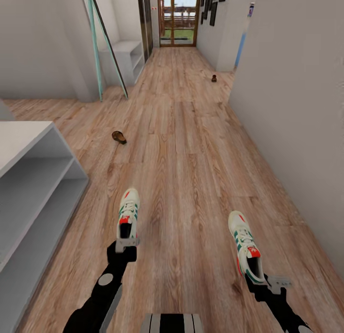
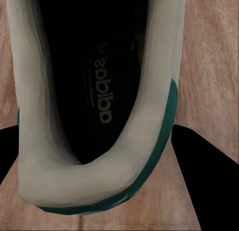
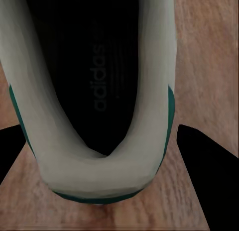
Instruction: Pick up the two gym shoes and the two sandals from the corridor floor and place them onto the hallstand (shoe rack) in the corridor, making sure they are on the rack and not on the floor. Arrange them so the two gym shoes are next to each other and the two sandals are next to each other.
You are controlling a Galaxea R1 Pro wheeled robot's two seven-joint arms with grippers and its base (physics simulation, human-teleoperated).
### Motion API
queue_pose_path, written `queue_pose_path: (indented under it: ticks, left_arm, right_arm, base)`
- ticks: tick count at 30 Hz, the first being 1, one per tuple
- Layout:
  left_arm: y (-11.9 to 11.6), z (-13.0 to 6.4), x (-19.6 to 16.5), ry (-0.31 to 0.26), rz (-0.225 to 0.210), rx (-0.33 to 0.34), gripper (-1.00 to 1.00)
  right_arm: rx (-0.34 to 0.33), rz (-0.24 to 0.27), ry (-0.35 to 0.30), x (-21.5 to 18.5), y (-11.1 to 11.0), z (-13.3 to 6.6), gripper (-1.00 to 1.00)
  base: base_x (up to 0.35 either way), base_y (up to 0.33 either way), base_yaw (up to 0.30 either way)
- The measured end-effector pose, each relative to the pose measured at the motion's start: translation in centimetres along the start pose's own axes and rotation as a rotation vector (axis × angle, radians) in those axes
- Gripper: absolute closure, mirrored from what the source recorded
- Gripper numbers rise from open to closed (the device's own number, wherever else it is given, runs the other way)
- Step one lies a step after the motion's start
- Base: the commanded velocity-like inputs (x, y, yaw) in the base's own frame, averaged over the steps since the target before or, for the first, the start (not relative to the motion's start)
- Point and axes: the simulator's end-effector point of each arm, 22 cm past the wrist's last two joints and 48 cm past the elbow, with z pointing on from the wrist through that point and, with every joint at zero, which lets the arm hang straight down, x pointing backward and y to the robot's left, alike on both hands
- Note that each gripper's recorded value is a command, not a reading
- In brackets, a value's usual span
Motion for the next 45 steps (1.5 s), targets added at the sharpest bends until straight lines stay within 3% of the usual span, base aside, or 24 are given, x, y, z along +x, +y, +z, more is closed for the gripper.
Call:
queue_pose_path:
  ticks: [3,7,10,16,23,45]
  left_arm:
    - [0.6,-0.1,3.4,-0.006,0.001,-0.027,1.00]
    - [3.2,-1.7,11.5,0.029,0.000,-0.111,1.00]
    - [3.8,-2.6,12.7,0.023,-0.014,-0.125,1.00]
    - [4.2,-3.3,12.3,-0.006,-0.029,-0.136,1.00]
    - [4.2,-3.7,10.8,-0.038,-0.034,-0.136,1.00]
    - [4.2,-5.1,4.8,-0.156,-0.046,-0.131,1.00]
  right_arm:
    - [0.000,-0.010,-0.016,0.3,0.0,-1.1,1.00]
    - [-0.002,-0.013,-0.008,2.0,0.2,-2.7,1.00]
    - [-0.005,-0.006,-0.018,2.4,0.5,-3.2,1.00]
    - [-0.008,-0.030,-0.109,0.9,0.7,-4.3,1.00]
    - [-0.012,-0.017,-0.109,1.6,1.1,-5.3,1.00]
    - [-0.013,-0.008,-0.223,-3.5,1.3,-6.3,1.00]
  base:
    - [0.000,0.000,0.000]
    - [0.000,0.000,0.000]
    - [0.000,0.000,0.000]
    - [0.000,0.000,0.000]
    - [0.000,0.000,0.000]
    - [0.000,0.000,0.000]
